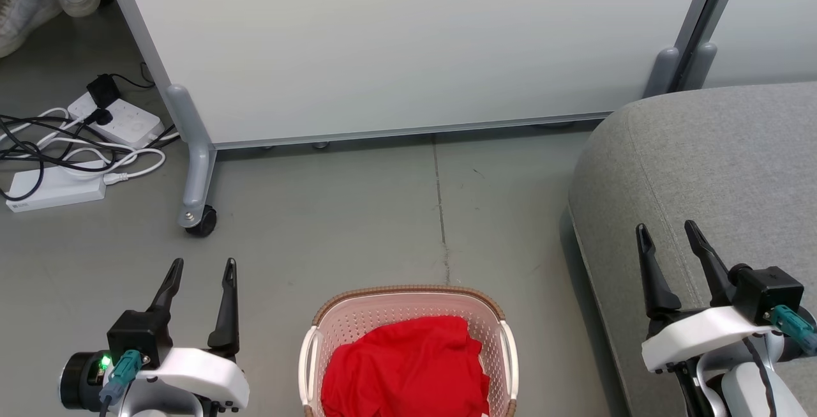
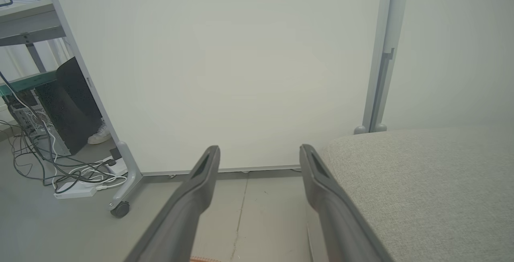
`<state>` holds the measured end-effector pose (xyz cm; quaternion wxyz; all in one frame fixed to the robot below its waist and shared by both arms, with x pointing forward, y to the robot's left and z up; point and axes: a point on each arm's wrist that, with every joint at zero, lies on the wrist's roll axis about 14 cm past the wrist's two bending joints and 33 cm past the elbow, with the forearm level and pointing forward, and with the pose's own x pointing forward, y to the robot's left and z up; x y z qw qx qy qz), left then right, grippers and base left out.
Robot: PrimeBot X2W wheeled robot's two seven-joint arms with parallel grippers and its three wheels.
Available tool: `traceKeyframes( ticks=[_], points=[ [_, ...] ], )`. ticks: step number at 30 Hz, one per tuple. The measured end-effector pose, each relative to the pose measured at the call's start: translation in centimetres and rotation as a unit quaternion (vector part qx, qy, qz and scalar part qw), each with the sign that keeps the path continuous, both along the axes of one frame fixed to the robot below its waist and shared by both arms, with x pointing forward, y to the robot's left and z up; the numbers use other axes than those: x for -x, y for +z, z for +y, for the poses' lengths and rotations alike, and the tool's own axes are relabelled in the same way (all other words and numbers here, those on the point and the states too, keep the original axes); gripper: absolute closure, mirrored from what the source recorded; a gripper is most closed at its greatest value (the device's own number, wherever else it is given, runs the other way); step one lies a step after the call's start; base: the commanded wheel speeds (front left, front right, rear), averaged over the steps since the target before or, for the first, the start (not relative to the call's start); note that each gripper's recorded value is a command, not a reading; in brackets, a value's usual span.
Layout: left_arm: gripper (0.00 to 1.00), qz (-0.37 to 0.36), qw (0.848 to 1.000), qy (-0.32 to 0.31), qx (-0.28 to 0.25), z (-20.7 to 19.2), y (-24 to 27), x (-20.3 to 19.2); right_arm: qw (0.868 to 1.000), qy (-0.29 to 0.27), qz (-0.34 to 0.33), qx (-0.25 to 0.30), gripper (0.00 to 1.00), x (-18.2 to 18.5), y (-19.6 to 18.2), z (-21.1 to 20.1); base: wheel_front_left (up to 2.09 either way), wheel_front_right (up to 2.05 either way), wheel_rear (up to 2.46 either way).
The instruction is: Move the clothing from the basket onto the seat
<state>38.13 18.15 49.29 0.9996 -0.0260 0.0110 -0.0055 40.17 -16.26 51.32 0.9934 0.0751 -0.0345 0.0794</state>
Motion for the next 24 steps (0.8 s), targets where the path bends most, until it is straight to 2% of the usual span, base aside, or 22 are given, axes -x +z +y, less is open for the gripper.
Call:
traceKeyframes(
  ticks=[16,21,24],
  points=[
    [0.0,0.002,1.0,0.004,0.008,0.1,0.0,0.0,1.0,-0.002,0.008,-0.005,0.0,-0.1,-0.4,-0.3,0.0,0.0,0.0],
    [0.0,-0.034,0.999,-0.007,0.004,-0.8,2.1,-1.3,1.0,-0.006,0.004,-0.009,0.0,-0.4,-0.3,-0.5,0.0,0.0,0.0],
    [0.0,-0.06,0.997,-0.037,0.001,-2.8,3.8,-3.1,1.0,-0.008,-0.007,-0.013,0.0,-1.2,0.5,-0.6,0.0,0.0,0.0]
  ],
)
